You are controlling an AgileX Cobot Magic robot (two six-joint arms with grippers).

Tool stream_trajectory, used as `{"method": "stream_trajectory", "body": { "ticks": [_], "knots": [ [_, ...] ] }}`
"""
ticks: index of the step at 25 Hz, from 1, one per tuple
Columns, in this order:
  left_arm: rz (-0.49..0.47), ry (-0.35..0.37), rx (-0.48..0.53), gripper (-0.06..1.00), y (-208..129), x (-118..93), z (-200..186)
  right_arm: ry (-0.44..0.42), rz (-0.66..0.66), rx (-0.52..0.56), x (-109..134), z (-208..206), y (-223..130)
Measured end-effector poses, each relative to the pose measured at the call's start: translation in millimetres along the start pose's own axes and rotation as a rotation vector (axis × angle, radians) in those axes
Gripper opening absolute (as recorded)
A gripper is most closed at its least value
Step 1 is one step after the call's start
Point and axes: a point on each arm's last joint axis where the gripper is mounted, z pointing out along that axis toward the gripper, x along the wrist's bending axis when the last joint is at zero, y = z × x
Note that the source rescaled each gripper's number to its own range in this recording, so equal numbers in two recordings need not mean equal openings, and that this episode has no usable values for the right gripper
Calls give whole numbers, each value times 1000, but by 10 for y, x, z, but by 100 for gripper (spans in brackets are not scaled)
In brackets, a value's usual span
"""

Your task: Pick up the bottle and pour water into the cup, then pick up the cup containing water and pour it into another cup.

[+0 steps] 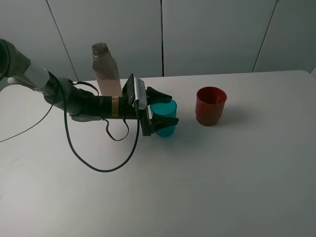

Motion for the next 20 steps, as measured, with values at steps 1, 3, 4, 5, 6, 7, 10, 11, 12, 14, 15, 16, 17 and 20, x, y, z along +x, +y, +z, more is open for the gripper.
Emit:
{"method": "stream_trajectory", "body": {
  "ticks": [1, 3, 4, 5, 6, 7, 10, 11, 12, 14, 15, 16, 17, 20],
  "knots": [
    [-1, 2, 8, 99, 53, 12, -8, 0, 0, 0, 0, 0, 0],
    [-13, 8, 13, 99, 138, 29, -22, 0, 0, 0, 0, 0, 0],
    [-18, 11, 16, 99, 173, 33, -30, 0, 0, 0, 0, 0, 0],
    [-12, 10, 16, 99, 211, 34, -37, 0, 0, 0, 0, 0, 0],
    [-17, 8, 18, 99, 234, 27, -46, 0, 0, 0, 0, 0, 0],
    [-20, 5, 17, 99, 266, 21, -55, 0, 0, 0, 0, 0, 0],
    [-46, -17, 30, 99, 340, -6, -79, 0, 0, 0, 0, 0, 0],
    [-57, -20, 32, 99, 375, -6, -86, 0, 0, 0, 0, 0, 0],
    [-62, -22, 32, 99, 424, -5, -95, 0, 0, 0, 0, 0, 0],
    [-59, -18, 34, 99, 522, 4, -115, 0, 0, 0, 0, 0, 0],
    [-51, -8, 37, 99, 589, 14, -130, 0, 0, 0, 0, 0, 0],
    [-38, 7, 40, 99, 664, 29, -148, 0, 0, 0, 0, 0, 0],
    [-25, 19, 46, 99, 729, 36, -159, 0, 0, 0, 0, 0, 0],
    [17, 80, 81, 99, 979, 46, -185, 0, 0, 0, 0, 0, 0]
  ]
}}
